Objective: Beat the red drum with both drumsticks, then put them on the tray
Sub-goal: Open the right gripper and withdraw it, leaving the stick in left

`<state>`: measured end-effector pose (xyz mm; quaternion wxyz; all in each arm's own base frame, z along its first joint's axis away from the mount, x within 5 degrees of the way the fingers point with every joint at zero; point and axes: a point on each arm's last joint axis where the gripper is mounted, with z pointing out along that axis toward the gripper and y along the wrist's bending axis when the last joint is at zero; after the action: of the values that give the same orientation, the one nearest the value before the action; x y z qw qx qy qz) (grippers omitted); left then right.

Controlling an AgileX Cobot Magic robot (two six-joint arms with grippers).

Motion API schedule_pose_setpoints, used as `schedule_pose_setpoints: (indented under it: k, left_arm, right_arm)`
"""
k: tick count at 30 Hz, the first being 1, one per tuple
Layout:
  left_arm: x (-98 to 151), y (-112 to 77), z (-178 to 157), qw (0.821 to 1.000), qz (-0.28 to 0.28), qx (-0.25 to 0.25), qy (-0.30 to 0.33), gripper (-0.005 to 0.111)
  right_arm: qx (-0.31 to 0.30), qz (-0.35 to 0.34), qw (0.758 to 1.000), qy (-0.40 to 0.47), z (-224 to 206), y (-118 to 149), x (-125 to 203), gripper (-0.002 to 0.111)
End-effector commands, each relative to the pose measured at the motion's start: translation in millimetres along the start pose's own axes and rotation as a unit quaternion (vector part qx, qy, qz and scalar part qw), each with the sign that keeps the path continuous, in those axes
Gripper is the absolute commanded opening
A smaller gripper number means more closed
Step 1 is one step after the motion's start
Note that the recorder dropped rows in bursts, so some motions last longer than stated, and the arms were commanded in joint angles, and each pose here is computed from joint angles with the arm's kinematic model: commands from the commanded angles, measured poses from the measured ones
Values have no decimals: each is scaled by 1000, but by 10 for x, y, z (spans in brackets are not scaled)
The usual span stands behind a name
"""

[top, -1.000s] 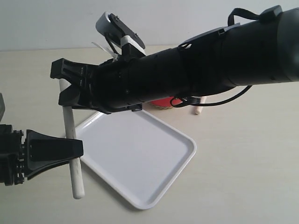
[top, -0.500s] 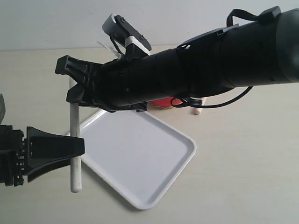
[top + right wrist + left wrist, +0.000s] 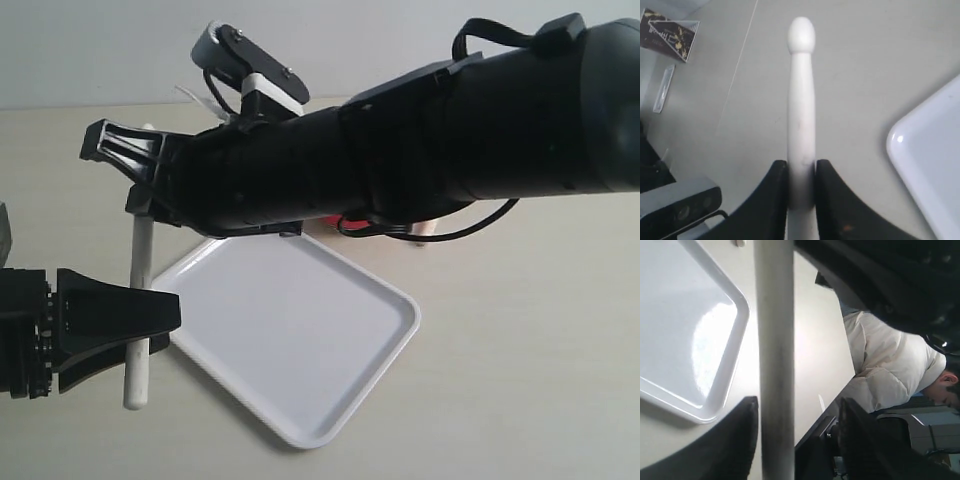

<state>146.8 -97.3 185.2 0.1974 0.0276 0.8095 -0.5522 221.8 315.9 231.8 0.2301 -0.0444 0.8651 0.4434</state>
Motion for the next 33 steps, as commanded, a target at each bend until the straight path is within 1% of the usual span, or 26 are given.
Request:
schedule_pose_setpoints:
  k: [1, 12, 14, 20, 22, 23, 24, 25, 26, 27, 28, 31, 33]
  left_arm:
    - [-9, -45, 7, 1000, 2, 18, 1, 49]
    - [-11, -39, 8, 1000, 3, 14, 0, 49]
    - [-12, -36, 8, 1000, 4, 13, 0, 49]
    - [-16, -21, 8, 1000, 3, 4, -3, 49]
    - [-17, -19, 8, 1000, 3, 3, -3, 45]
    - [-17, -19, 8, 1000, 3, 3, -3, 37]
    - [-17, -19, 8, 1000, 3, 3, -3, 31]
    - [-17, -19, 8, 1000, 3, 3, -3, 19]
    - [-17, -19, 8, 1000, 3, 3, -3, 14]
    - [-17, -19, 8, 1000, 3, 3, -3, 3]
    - [-19, -12, 8, 1000, 4, -1, -4, 0]
    - [-21, -2, 8, 1000, 4, -6, -5, 0]
    - [-22, 0, 8, 1000, 6, -7, -6, 0]
  right_arm:
    - [3, -4, 1000, -29, -82, 71, -83, 0]
    - [8, 5, 999, -38, -105, 75, -105, 0]
    - [2, 3, 999, -32, -101, 96, -80, 0]
    - [14, -5, 999, -36, -76, 134, -2, 0]
    - [18, -5, 999, -41, -77, 126, -10, 0]
    - [18, -5, 999, -41, -77, 126, -10, 0]
    - [18, -5, 999, -41, -77, 126, -10, 0]
    - [18, -5, 999, -41, -77, 126, -10, 0]
    - [18, -5, 999, -41, -77, 126, -10, 0]
    - [18, -5, 999, -40, -77, 126, -9, 0]
    - [18, -6, 999, -40, -77, 126, -9, 0]
    - [11, -19, 999, -33, -76, 140, 3, 0]
    - [2, -41, 999, -24, -75, 157, 20, 3]
